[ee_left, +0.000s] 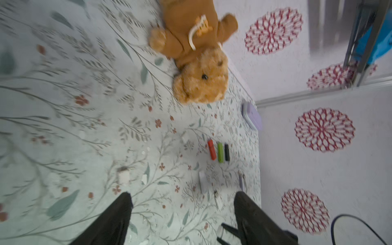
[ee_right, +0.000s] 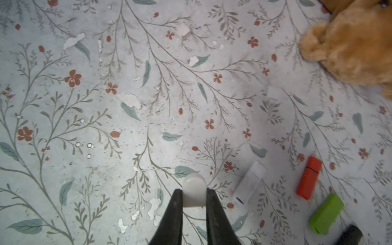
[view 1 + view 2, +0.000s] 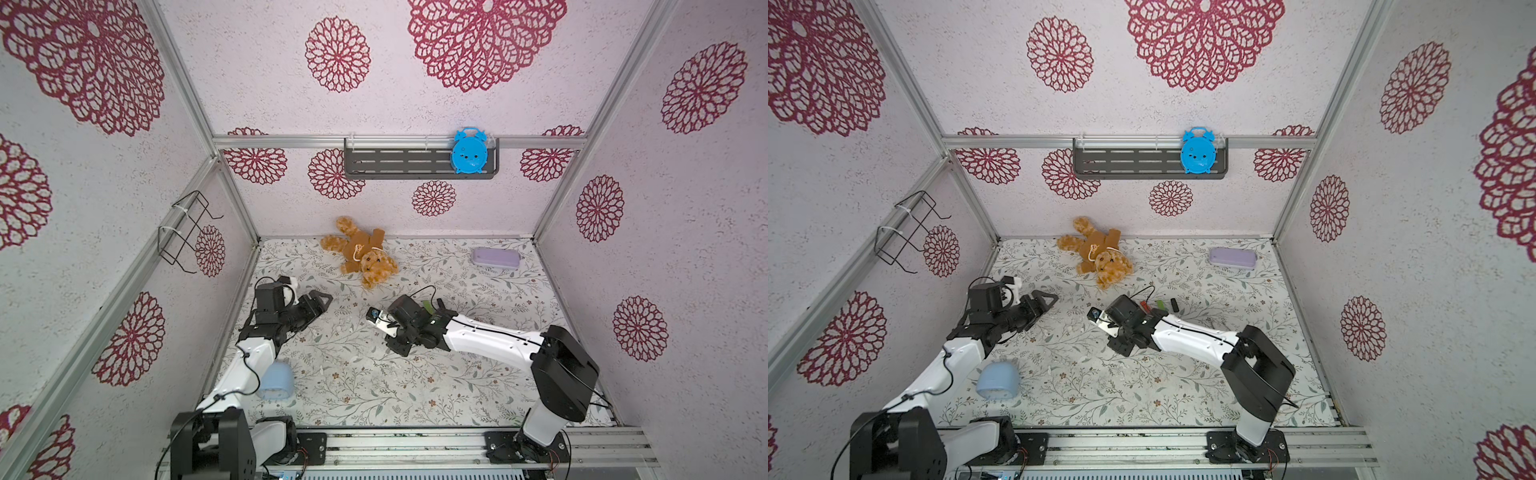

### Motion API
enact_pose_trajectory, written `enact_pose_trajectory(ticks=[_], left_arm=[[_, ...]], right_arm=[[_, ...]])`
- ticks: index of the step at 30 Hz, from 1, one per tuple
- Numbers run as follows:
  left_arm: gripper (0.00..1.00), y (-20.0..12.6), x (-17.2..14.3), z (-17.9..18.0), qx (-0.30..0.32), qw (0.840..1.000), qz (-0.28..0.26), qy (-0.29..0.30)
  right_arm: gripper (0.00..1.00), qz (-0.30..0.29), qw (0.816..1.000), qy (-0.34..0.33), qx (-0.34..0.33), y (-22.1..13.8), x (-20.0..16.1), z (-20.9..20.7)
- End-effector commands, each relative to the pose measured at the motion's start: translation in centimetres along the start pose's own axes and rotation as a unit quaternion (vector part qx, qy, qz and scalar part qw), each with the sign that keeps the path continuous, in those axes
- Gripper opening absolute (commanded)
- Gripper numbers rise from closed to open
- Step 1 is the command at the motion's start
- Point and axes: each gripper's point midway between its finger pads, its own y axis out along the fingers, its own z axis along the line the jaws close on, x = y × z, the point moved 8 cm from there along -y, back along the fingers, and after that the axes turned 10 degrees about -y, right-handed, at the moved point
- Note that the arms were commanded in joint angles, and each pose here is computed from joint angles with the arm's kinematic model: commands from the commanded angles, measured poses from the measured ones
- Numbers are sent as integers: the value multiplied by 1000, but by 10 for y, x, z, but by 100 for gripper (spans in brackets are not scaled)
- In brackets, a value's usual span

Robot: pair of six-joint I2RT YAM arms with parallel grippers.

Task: Close the usb drive cover
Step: Pick up the cover from the center of the board.

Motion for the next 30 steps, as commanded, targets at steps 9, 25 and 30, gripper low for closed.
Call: enact_pose_trajectory(ticks=[9, 25, 30], left_arm=[[63, 68, -48, -55, -162, 958, 224, 71], [45, 79, -70, -72, -200, 933, 284, 94], [42, 82, -76, -78, -207, 925, 301, 102]], right_arm=[[20, -85, 990, 48, -103, -53, 9, -33], [21, -128, 983, 68, -109, -61, 25, -38], [21, -130, 983, 70, -106, -59, 28, -39]])
